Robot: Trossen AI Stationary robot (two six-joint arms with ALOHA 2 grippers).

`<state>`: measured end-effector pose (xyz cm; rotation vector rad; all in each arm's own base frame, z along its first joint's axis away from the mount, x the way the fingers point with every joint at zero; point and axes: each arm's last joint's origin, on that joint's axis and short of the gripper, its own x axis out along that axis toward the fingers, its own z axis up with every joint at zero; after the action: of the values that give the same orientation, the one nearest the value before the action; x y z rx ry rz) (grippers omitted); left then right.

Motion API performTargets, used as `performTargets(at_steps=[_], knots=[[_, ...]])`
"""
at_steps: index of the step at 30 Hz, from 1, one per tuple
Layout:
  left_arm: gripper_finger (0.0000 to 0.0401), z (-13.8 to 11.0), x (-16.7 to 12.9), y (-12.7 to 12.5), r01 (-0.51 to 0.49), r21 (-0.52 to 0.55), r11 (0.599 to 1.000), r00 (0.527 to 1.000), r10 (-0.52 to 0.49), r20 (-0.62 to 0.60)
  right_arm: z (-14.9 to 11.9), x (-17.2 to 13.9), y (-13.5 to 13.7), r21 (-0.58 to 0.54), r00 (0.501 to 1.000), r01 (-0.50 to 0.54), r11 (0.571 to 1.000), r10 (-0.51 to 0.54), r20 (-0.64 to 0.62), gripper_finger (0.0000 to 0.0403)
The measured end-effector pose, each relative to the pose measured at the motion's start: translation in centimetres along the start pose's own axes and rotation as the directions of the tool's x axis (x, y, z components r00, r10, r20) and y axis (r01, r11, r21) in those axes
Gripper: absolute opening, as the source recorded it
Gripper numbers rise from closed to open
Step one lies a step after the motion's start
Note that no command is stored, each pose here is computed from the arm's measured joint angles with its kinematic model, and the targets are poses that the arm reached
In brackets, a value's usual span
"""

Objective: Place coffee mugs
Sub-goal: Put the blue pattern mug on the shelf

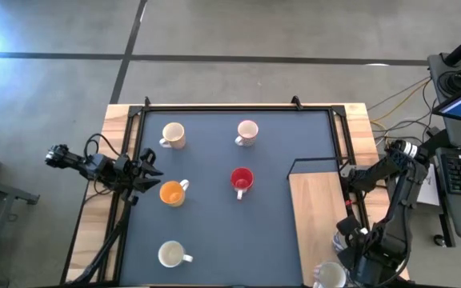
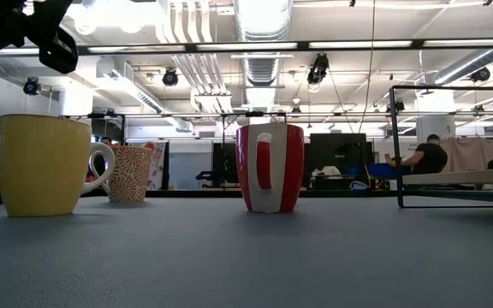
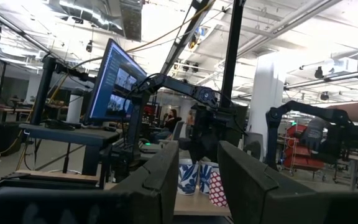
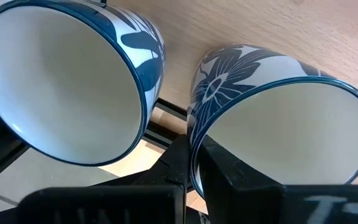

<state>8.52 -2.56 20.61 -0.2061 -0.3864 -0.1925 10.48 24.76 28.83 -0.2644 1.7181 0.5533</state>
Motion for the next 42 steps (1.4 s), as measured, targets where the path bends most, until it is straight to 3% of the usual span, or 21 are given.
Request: performTargets(at_steps=[4,14,19,23,26,30,35,39,42], knots=[[0.0095,0.0,0.0,0.0,0.000,0.000,1.000,1.000,0.000,0.000,0.0,0.0,0.0,0.004,1.000,0.002,1.000,-0.002,0.006,0.0025],[0.0095,0.0,0.0,0.0,0.000,0.000,1.000,1.000,0.000,0.000,0.0,-0.5,0.1,-0.007,1.000,-0.011,1.000,0.011,0.025,0.0086],[0.0095,0.0,0.0,0.0,0.000,0.000,1.000,1.000,0.000,0.000,-0.3,-2.3,0.6,0.003,0.994,-0.072,0.997,0.072,0.082,0.0087],[0.0095,0.0,0.0,0.0,0.000,0.000,1.000,1.000,0.000,0.000,-0.5,-3.2,0.7,0.043,0.992,-0.084,0.996,0.080,0.102,0.0078],[0.0095,0.0,0.0,0.0,0.000,0.000,1.000,1.000,0.000,0.000,-0.3,-3.6,0.9,0.167,0.984,-0.122,0.978,0.098,0.148,0.0074],[0.0095,0.0,0.0,0.0,0.000,0.000,1.000,1.000,0.000,-0.001,0.1,-3.6,0.5,0.390,0.982,-0.126,0.912,0.058,0.182,0.0076],[0.0095,0.0,0.0,0.0,-0.001,0.001,1.000,1.000,0.001,-0.005,0.4,-3.7,-0.1,0.614,0.968,-0.126,0.779,-0.039,0.248,0.0088],[0.0095,0.0,0.0,0.0,0.000,0.001,1.000,1.000,0.000,-0.005,0.6,-3.8,-0.4,0.758,0.947,-0.164,0.631,-0.114,0.300,0.0100],[0.0095,0.0,0.0,0.0,-0.001,0.001,1.000,1.000,0.001,-0.005,0.7,-3.9,-0.6,0.847,0.935,-0.210,0.489,-0.154,0.320,0.0113]])
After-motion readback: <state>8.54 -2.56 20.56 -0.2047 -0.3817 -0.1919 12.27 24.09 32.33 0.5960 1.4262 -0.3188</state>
